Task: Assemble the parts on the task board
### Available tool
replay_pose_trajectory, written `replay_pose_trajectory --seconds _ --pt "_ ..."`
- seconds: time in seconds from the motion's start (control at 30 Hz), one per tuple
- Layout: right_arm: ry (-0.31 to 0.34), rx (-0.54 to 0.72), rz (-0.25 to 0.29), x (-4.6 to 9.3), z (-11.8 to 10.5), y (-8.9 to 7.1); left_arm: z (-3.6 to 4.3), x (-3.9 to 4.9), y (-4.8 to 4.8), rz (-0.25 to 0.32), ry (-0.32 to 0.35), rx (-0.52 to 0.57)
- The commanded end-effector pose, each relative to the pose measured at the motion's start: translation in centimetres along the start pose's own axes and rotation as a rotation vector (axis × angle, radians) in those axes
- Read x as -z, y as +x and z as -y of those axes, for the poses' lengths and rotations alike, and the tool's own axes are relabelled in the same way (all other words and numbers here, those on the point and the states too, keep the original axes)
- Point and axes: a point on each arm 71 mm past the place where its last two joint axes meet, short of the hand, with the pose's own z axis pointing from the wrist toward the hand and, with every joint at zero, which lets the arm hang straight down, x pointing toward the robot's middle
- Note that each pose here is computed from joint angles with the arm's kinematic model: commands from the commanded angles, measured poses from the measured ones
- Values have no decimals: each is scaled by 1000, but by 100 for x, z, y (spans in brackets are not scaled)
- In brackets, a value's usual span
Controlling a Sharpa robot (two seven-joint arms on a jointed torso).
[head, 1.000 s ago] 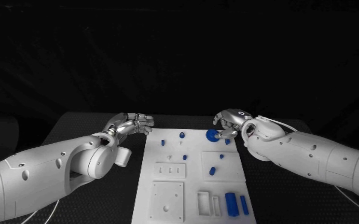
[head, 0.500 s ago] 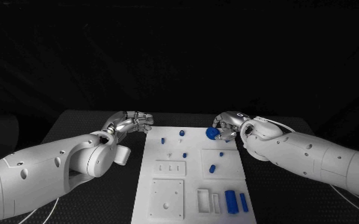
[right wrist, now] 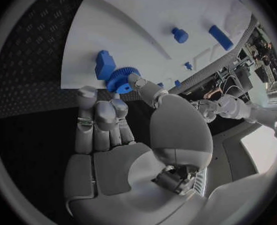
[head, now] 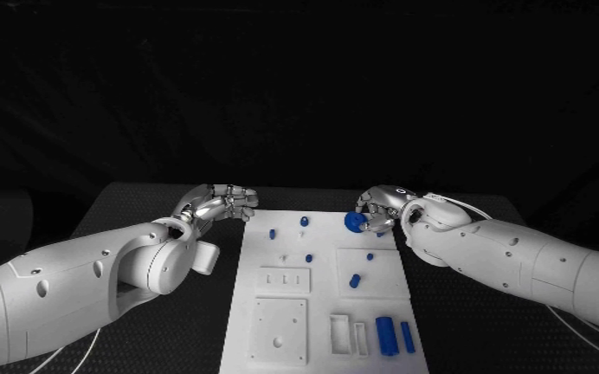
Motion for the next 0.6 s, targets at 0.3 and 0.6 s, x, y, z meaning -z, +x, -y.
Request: replay_pose_trajectory --seconds 0.3,0.6 --pt "2 6 -28 -18 -24 30 24 9 81 -33 16 5" --pt "9 35 -21 -40 -49 35 24 9 67 -29 16 4"
